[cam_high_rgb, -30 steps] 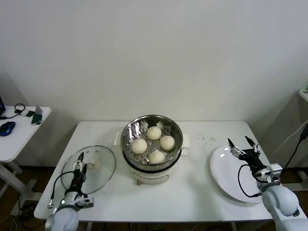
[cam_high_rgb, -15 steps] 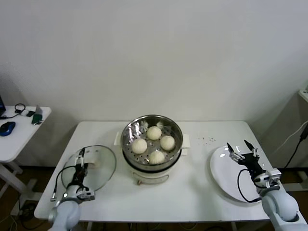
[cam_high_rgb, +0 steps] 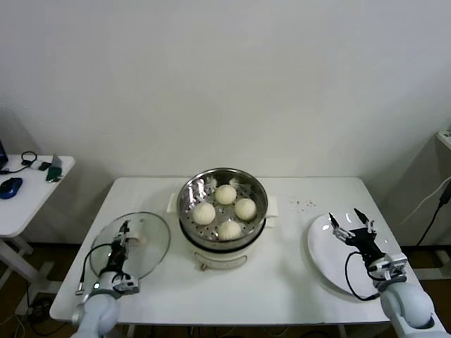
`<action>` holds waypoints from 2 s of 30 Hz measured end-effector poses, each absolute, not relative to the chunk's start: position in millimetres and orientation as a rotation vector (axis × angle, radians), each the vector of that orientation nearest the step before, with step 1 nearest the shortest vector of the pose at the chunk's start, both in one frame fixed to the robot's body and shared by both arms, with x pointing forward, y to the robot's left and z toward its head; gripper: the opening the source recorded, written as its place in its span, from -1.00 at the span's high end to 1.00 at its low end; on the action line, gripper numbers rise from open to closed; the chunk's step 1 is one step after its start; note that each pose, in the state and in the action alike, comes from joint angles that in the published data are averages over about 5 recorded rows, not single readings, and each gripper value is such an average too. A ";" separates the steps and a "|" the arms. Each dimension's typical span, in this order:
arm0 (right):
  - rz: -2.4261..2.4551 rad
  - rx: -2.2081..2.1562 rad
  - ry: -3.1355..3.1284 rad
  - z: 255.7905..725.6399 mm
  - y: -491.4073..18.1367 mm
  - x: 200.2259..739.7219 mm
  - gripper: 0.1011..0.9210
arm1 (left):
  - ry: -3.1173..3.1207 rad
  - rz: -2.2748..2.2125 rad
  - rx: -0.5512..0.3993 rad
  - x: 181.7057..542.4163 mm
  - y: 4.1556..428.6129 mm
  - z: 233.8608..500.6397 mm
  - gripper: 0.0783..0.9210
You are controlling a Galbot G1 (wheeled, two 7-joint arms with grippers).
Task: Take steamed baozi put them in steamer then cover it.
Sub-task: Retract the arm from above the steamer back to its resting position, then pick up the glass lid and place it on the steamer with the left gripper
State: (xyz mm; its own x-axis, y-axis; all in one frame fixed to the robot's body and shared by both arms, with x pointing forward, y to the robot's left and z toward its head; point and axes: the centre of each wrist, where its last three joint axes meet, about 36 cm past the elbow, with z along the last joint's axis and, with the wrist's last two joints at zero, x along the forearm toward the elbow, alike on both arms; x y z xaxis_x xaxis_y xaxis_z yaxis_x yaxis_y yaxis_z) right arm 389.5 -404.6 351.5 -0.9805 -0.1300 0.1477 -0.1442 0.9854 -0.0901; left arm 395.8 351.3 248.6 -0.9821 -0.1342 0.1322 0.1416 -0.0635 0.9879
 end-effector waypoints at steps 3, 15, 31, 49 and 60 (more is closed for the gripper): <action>0.158 0.209 -2.987 350.0 -404.8 388.8 -0.76 | -2.015 -2.159 -0.007 394.8 351.3 248.7 0.50; 0.181 0.212 -2.990 347.6 -408.3 388.6 -0.76 | -2.039 -2.177 0.064 387.3 356.4 267.8 0.84; 0.223 0.229 -2.985 344.4 -411.5 396.3 -0.76 | -1.997 -2.251 0.327 335.3 342.5 360.6 0.84; 0.262 0.271 -2.959 330.1 -394.5 406.9 -0.76 | -2.123 -2.297 0.396 340.3 270.7 449.4 0.84; 0.284 0.252 -2.950 319.6 -392.8 405.7 -0.76 | -2.254 -2.222 0.268 387.2 183.1 474.6 0.84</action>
